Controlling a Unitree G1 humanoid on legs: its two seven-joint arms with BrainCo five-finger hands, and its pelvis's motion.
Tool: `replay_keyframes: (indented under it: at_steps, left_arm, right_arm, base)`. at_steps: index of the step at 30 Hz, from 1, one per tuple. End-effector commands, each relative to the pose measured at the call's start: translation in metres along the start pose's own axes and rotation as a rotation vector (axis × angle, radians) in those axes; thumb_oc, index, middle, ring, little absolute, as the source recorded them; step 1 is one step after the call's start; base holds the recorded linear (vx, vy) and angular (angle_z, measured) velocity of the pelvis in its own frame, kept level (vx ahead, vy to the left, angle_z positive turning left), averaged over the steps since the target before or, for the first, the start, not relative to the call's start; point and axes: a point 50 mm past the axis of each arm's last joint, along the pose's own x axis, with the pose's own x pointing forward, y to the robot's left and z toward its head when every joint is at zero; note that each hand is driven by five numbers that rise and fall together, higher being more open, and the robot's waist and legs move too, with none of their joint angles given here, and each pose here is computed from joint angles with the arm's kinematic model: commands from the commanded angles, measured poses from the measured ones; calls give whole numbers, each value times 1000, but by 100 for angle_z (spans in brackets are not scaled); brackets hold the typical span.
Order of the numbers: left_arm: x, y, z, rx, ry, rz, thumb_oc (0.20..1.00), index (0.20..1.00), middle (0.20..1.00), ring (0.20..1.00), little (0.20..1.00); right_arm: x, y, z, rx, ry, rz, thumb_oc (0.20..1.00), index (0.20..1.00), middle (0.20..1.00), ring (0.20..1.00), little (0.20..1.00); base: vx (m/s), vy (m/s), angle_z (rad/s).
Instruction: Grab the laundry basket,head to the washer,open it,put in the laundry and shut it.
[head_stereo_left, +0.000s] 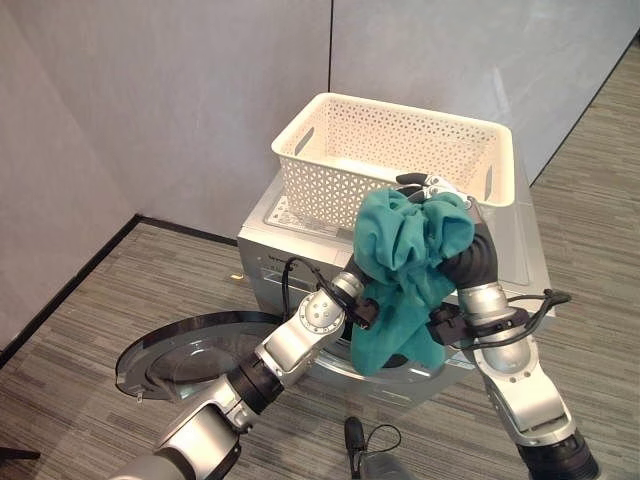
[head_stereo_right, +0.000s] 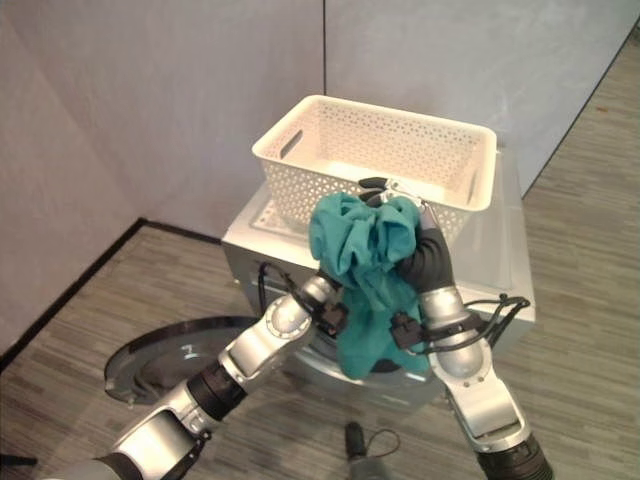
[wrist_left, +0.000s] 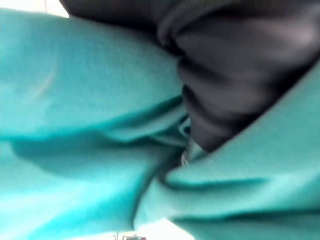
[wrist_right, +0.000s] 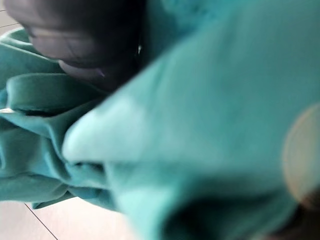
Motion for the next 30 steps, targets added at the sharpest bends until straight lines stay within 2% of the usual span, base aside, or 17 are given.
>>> replay_keyframes:
  at_steps: [1,5,6,7,8,17,21,25,26,29,30]
  left_arm:
    - [9,-5,28,-43,-162,-3,200,200,200,200,200]
    - [2,5,25,-6,-162,38,200,200,200,200,200]
    - [0,9,24,6,-161,50,200,200,200,200,200]
    - [-2,12,23,17,-160,61,200,200,200,200,200]
    - [-4,14,22,29,-153,66,200,200,200,200,200]
    - [-30,41,18,182,-154,144,200,200,200,200,200]
    - [-48,58,25,310,-195,199,200,200,200,200,200]
    - [-61,67,27,338,-205,243,200,200,200,200,200]
    - [-71,74,31,371,-221,280,200,200,200,200,200]
    - [-77,77,32,390,-222,291,200,200,200,200,200]
    - [-92,85,35,440,-217,327,200,200,200,200,200]
  right_arm:
    - [12,-6,25,25,-168,-34,200,200,200,200,200]
    - [13,-5,22,28,-160,-37,200,200,200,200,200]
    - [12,-6,21,27,-154,-41,438,438,438,438,438]
    - [12,-6,19,31,-144,-45,595,595,595,595,595]
    - [11,-6,18,34,-140,-44,1000,1000,1000,1000,1000]
    - [4,-31,16,-28,-134,-172,1000,1000,1000,1000,1000]
    - [-3,-49,12,-182,-117,-258,1000,1000,1000,1000,1000]
    - [-7,-60,10,-282,-97,-306,1000,1000,1000,1000,1000]
    - [-13,-72,10,-338,-82,-371,1000,1000,1000,1000,1000]
    - [-17,-77,10,-355,-76,-399,1000,1000,1000,1000,1000]
    - [-29,-95,11,-436,-46,-489,1000,1000,1000,1000,1000]
  base:
    - [-36,2,-2]
    - [-10,3,0]
    - [0,0,0]
    - [2,31,-1]
    - [0,0,0]
    - [-34,43,0]
    - [-43,65,1]
    - [-48,66,-10]
    - [-48,68,-16]
    - [-26,48,-7]
    - [-34,75,-4]
